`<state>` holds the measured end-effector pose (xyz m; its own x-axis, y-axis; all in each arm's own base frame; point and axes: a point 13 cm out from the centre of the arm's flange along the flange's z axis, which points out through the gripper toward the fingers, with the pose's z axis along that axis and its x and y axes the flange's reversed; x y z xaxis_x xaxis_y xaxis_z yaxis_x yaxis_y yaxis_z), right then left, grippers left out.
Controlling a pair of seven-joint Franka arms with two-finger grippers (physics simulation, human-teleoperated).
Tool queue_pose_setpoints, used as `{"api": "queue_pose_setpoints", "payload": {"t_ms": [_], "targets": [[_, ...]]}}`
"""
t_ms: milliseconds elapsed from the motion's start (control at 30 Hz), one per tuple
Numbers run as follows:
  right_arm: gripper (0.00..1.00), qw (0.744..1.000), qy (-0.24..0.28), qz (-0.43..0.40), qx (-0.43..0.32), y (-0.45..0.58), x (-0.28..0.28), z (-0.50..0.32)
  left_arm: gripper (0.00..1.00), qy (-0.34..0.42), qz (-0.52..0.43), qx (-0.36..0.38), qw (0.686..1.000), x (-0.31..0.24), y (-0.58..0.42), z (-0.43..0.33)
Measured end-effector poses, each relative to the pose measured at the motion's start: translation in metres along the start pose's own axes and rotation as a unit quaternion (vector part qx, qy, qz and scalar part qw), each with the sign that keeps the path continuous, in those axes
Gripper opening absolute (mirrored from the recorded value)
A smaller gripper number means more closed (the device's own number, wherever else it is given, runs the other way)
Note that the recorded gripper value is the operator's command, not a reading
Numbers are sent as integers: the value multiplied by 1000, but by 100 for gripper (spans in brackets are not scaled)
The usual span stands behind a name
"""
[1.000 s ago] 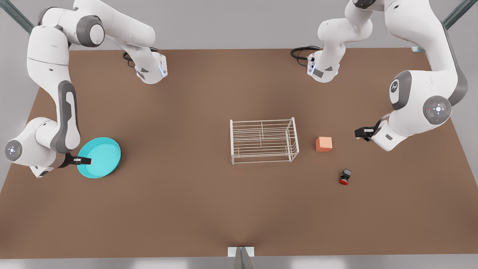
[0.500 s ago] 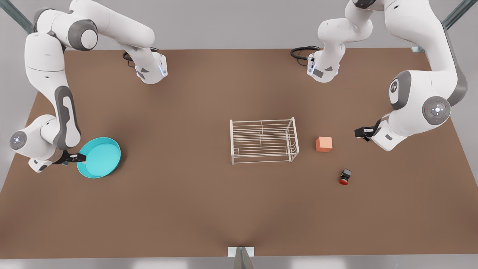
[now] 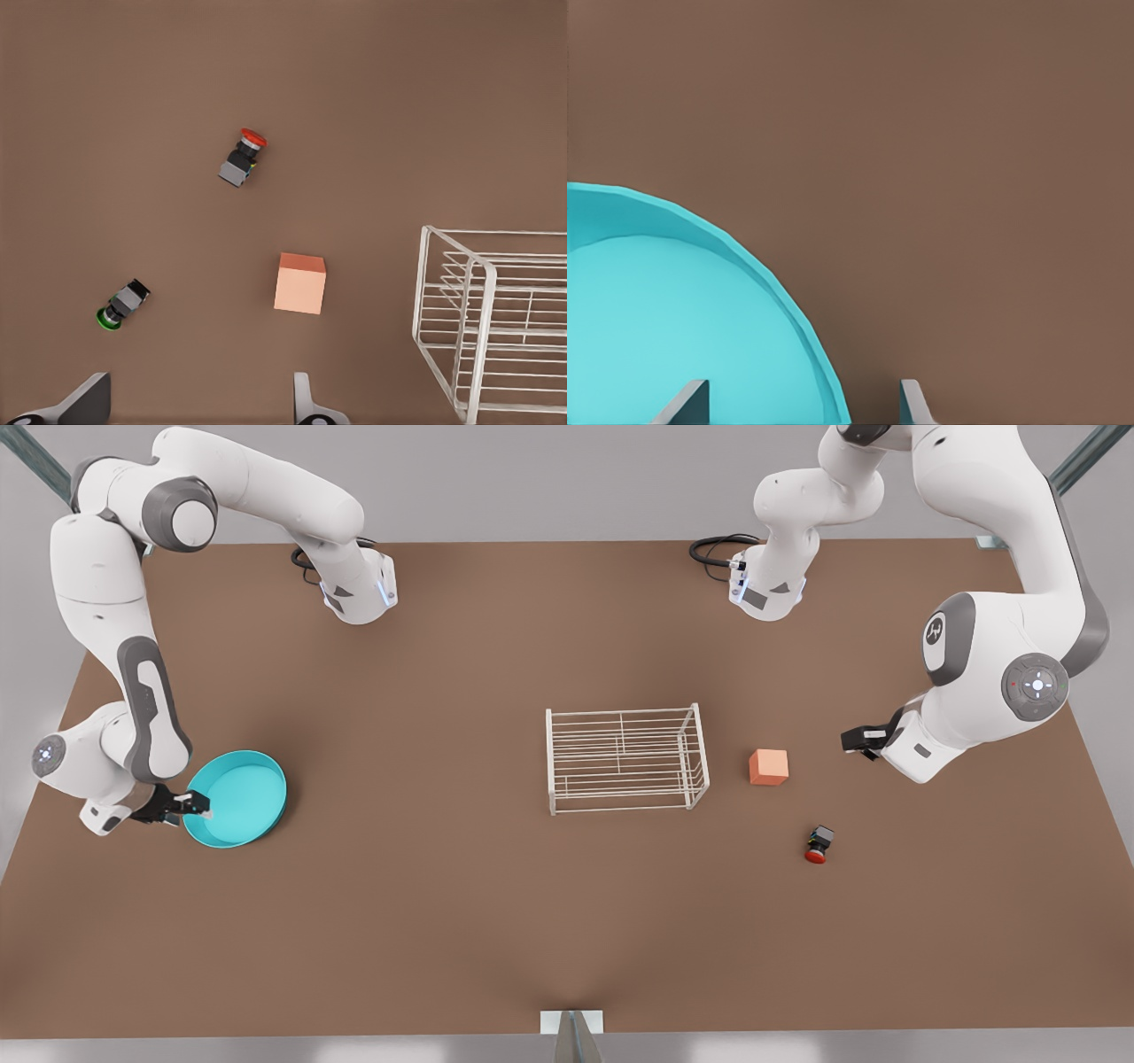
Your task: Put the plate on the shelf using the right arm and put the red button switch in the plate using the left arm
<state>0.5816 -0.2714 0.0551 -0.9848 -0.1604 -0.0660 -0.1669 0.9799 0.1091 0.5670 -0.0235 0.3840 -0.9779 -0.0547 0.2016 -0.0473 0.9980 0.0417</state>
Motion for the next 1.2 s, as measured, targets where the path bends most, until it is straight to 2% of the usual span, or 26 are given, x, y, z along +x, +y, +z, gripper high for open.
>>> {"api": "queue_pose_setpoints", "payload": {"t_ms": [167, 367, 667, 733, 833, 1200], "targets": [[77, 1000, 1, 16, -20, -9, 18, 6, 100, 0, -1, 0, 1000, 0, 0, 0], [57, 999, 9, 8, -34, -3, 23, 7, 100, 0, -1, 0, 1000, 0, 0, 0], [40, 998, 23, -6, -52, 5, 28, 6, 100, 0, -2, 0, 1000, 0, 0, 0], [32, 998, 25, -9, -54, 6, 29, 6, 100, 0, -2, 0, 1000, 0, 0, 0], [27, 998, 26, -15, -56, 7, 29, 2, 100, 1, -2, 0, 1000, 0, 0, 1], [25, 995, 10, -49, -82, 46, -2, -41, 100, 2, -2, 0, 1000, 1, 0, 2]]}}
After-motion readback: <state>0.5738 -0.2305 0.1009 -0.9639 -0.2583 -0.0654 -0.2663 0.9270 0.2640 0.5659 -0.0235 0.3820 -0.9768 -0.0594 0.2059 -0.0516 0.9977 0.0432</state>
